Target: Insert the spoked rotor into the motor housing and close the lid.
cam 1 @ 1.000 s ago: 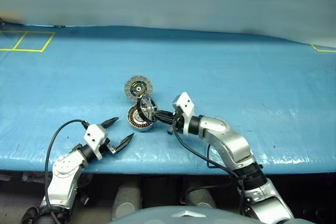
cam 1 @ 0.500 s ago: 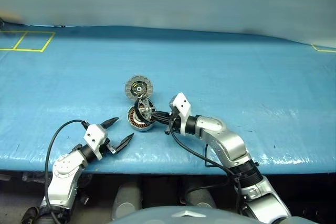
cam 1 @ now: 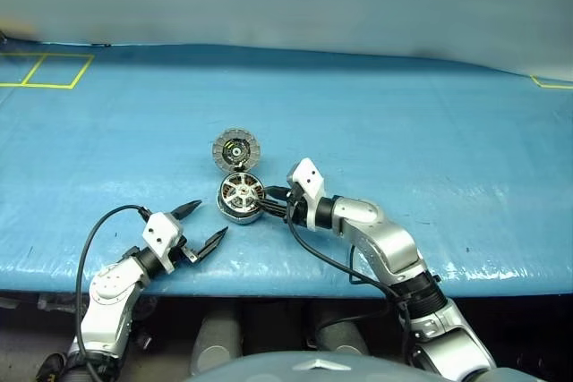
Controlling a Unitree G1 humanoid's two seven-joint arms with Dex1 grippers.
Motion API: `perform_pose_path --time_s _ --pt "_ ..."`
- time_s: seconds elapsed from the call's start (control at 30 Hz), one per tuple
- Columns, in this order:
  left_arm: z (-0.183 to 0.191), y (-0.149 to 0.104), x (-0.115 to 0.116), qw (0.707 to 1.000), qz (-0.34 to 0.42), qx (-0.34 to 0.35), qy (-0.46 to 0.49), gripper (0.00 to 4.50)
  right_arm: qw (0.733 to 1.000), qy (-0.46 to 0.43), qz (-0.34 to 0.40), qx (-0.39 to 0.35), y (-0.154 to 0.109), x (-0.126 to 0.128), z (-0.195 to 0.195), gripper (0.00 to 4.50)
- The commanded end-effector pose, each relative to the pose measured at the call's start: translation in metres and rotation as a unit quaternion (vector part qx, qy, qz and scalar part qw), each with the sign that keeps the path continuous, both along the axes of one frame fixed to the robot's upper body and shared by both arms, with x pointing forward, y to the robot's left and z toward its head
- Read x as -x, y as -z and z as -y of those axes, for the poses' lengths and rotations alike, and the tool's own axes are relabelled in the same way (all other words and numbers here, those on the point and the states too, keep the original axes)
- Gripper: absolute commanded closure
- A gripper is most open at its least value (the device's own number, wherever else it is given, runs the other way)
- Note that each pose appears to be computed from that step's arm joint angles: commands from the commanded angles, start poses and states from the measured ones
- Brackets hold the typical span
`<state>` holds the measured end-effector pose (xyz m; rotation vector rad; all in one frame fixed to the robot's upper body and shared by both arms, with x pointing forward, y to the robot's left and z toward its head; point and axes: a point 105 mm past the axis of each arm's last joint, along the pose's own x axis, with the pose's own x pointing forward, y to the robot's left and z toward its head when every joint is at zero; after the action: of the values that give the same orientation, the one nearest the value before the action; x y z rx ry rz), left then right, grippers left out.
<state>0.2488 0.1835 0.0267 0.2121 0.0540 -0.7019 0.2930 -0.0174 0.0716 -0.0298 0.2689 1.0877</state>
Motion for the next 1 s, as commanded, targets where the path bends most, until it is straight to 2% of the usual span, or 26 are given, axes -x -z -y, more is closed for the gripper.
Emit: perform_pose_path --time_s 0.03,0.37,0.47,0.57,0.6,0.83,1.0 --pt "-0.001 -0.002 0.0 1.0 0.008 -0.004 0.0 0.0 0.999 -0.006 0.03 -0.018 -0.017 -0.001 -0.003 2.81" --pt "0.0 -0.002 0.0 1.0 0.007 -0.003 0.0 0.0 0.998 -0.007 0.029 -0.061 -0.031 0.0 -0.006 2.81" --pt "-0.002 -0.002 -0.001 1.0 0.009 -0.004 -0.004 0.0 0.998 0.004 0.018 -0.063 -0.024 -0.005 -0.011 3.38" --pt "-0.003 -0.002 -0.001 1.0 0.01 -0.003 -0.009 0.0 0.998 0.009 0.012 -0.059 -0.017 -0.01 -0.02 4.34" --pt "-0.003 -0.003 -0.001 1.0 0.012 -0.003 -0.011 0.0 0.998 0.008 0.011 -0.059 -0.016 -0.01 -0.023 4.47" --pt "-0.007 -0.004 0.0 1.0 0.014 0.0 -0.025 0.0 0.999 -0.006 0.01 -0.051 -0.009 -0.011 -0.041 4.47" --pt "-0.008 -0.004 0.002 0.999 0.014 0.001 -0.029 0.0 1.0 0.0 -0.014 -0.021 0.012 -0.009 -0.042 4.47"
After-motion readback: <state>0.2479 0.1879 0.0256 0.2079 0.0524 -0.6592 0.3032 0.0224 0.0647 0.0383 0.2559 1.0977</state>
